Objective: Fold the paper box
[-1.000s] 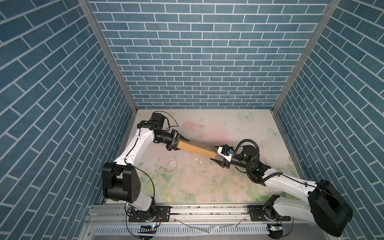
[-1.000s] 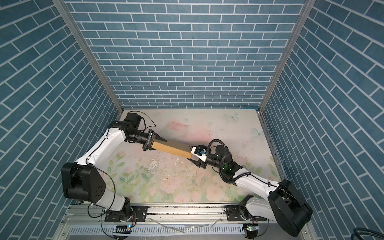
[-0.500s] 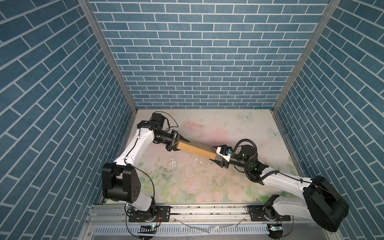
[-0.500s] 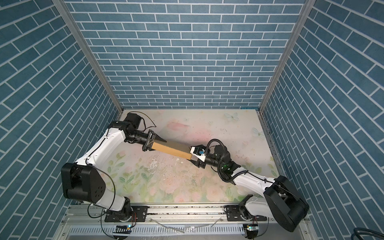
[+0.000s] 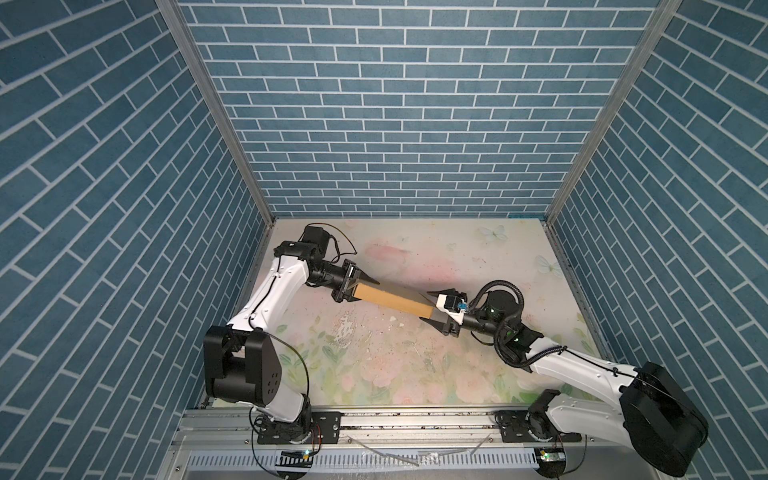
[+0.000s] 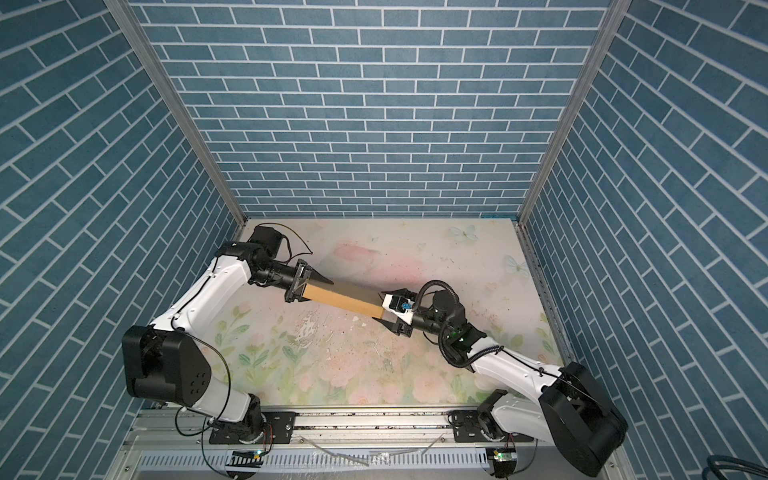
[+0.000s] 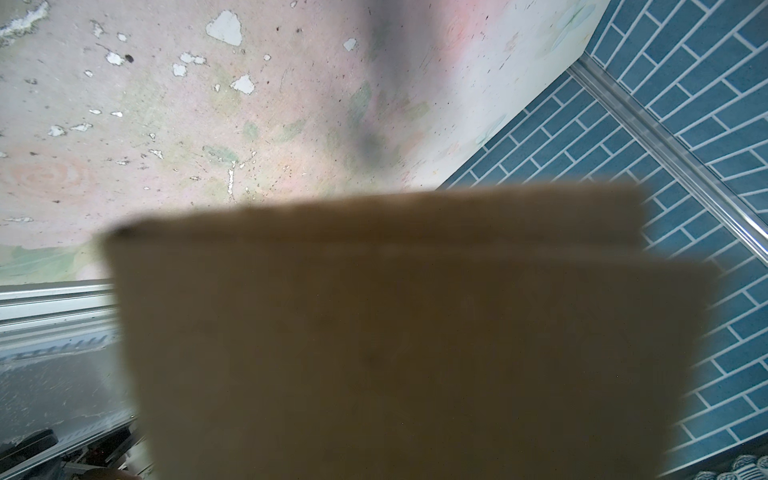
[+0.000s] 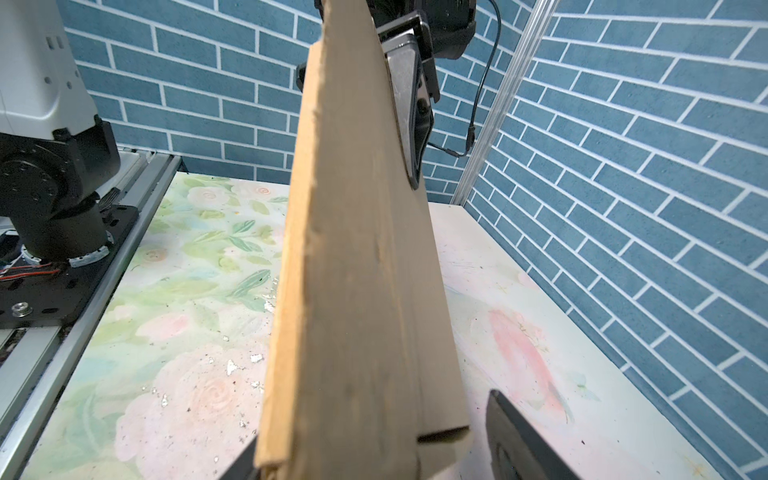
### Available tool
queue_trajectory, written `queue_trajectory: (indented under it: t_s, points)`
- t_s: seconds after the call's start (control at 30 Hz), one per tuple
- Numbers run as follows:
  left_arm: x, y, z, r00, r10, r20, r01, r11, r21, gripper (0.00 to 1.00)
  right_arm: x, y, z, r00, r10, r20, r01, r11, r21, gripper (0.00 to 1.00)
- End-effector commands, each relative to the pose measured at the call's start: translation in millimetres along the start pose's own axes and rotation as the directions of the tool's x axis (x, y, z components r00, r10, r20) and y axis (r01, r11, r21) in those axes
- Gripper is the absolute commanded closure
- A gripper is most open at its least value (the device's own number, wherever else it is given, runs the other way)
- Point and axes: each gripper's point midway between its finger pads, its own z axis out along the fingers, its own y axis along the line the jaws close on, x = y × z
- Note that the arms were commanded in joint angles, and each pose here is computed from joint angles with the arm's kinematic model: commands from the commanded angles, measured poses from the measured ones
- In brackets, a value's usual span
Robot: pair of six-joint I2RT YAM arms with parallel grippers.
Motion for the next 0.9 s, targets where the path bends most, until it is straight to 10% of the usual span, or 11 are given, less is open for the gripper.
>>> queue_trajectory:
  t_s: [0.0,0.87]
  points:
    - [0.5,5.0,0.1,1.000,0.004,0.008,-0.004,1.000,-0.016,0.98,-25.3,-3.9,1.1,0.997,-0.045,0.061,0.046,0.999,-0.007,0.31]
    - [-1.0,-0.3,4.5,1.000,0.002,0.018,-0.002,1.000,-0.005,1.00,-34.3,17.1,33.7,0.994,-0.069,0.088,0.075,0.996,-0.058,0.32]
